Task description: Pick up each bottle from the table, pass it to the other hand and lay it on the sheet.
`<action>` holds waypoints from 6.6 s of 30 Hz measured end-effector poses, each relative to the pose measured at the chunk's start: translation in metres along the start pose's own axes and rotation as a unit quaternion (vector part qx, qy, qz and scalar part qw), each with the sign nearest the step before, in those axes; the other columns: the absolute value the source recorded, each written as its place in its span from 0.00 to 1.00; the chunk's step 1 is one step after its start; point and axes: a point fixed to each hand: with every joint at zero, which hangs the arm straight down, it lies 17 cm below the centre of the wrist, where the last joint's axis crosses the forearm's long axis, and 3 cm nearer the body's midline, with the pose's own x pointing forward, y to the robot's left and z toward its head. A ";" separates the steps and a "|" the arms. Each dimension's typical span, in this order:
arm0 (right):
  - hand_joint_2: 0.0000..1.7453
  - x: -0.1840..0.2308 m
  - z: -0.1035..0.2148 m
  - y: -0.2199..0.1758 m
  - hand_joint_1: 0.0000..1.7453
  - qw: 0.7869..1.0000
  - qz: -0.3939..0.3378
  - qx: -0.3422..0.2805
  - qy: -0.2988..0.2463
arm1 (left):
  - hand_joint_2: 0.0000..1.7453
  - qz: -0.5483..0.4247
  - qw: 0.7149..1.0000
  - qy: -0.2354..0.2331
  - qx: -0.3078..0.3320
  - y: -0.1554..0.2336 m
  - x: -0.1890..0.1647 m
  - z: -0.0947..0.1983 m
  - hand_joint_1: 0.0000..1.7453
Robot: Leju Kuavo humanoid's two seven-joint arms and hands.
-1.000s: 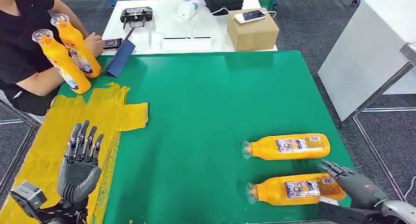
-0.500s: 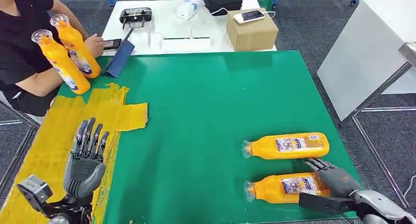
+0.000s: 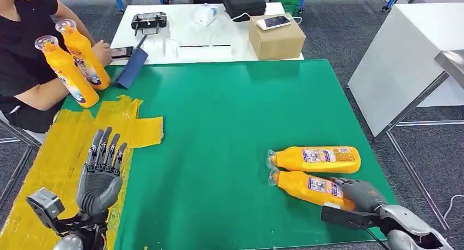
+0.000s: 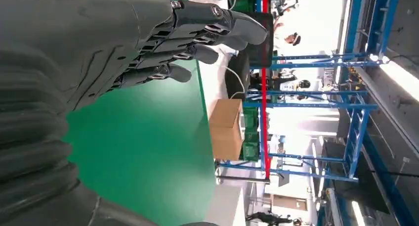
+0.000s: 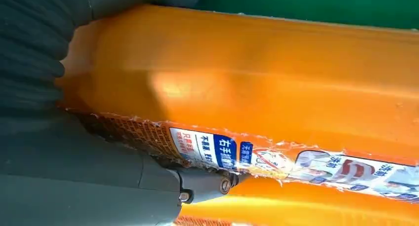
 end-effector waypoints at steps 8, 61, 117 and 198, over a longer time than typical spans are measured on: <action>1.00 0.025 0.002 -0.004 1.00 0.996 -0.076 -0.027 -0.043 | 1.00 0.003 1.000 -0.002 0.012 0.005 0.001 0.000 0.00; 1.00 0.548 -0.019 -0.128 1.00 0.832 -0.293 -0.105 -0.459 | 1.00 0.135 0.989 0.060 -0.032 -0.066 -0.017 0.006 0.00; 0.00 0.537 -0.020 -0.050 0.00 0.877 -0.175 -0.111 -0.434 | 1.00 -0.130 0.988 -0.029 0.077 0.003 0.015 0.000 1.00; 1.00 0.005 -0.063 -0.151 0.00 0.989 -0.078 -0.125 -0.031 | 1.00 -0.244 0.969 0.035 0.006 0.083 -0.039 0.013 0.00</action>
